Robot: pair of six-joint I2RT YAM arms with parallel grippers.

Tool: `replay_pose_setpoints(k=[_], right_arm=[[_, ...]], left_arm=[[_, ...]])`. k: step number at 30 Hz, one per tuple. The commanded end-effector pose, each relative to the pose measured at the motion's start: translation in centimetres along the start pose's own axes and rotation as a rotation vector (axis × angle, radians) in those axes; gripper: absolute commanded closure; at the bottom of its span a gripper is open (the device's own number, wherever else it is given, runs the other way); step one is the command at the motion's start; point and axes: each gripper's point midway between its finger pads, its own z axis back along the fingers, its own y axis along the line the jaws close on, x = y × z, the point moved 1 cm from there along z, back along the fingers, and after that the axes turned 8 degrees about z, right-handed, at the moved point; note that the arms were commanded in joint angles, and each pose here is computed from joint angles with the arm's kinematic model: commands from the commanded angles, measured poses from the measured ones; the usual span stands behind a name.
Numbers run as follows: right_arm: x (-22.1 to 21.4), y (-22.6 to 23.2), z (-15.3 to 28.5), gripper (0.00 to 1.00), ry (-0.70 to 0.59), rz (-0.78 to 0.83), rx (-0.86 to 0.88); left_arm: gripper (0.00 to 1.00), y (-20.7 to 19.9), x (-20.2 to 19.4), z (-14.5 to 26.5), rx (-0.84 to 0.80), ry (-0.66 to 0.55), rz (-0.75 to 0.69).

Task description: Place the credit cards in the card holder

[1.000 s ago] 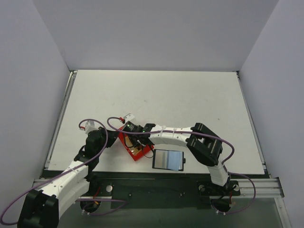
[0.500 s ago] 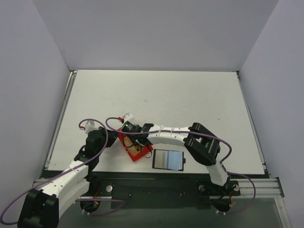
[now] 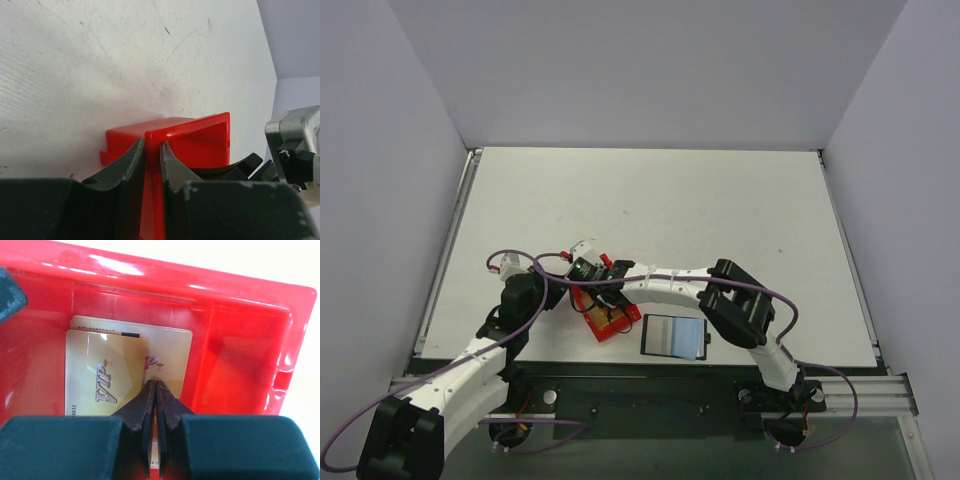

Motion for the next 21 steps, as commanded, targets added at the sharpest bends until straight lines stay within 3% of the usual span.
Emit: replay_pose_setpoints(k=[1, 9, 21], right_arm=[[-1.0, 1.0, 0.7, 1.00, 0.042, 0.010, 0.074], [0.1, 2.8, 2.1, 1.00, -0.027, -0.075, 0.250], [0.8, 2.2, 3.6, 1.00, -0.089, -0.105, 0.283]], left_arm=[[1.00, 0.1, -0.3, -0.1, 0.004, 0.017, -0.024], [1.00, 0.2, -0.4, -0.2, 0.009, 0.022, -0.024], [1.00, 0.5, -0.5, -0.1, 0.016, 0.024, -0.023]])
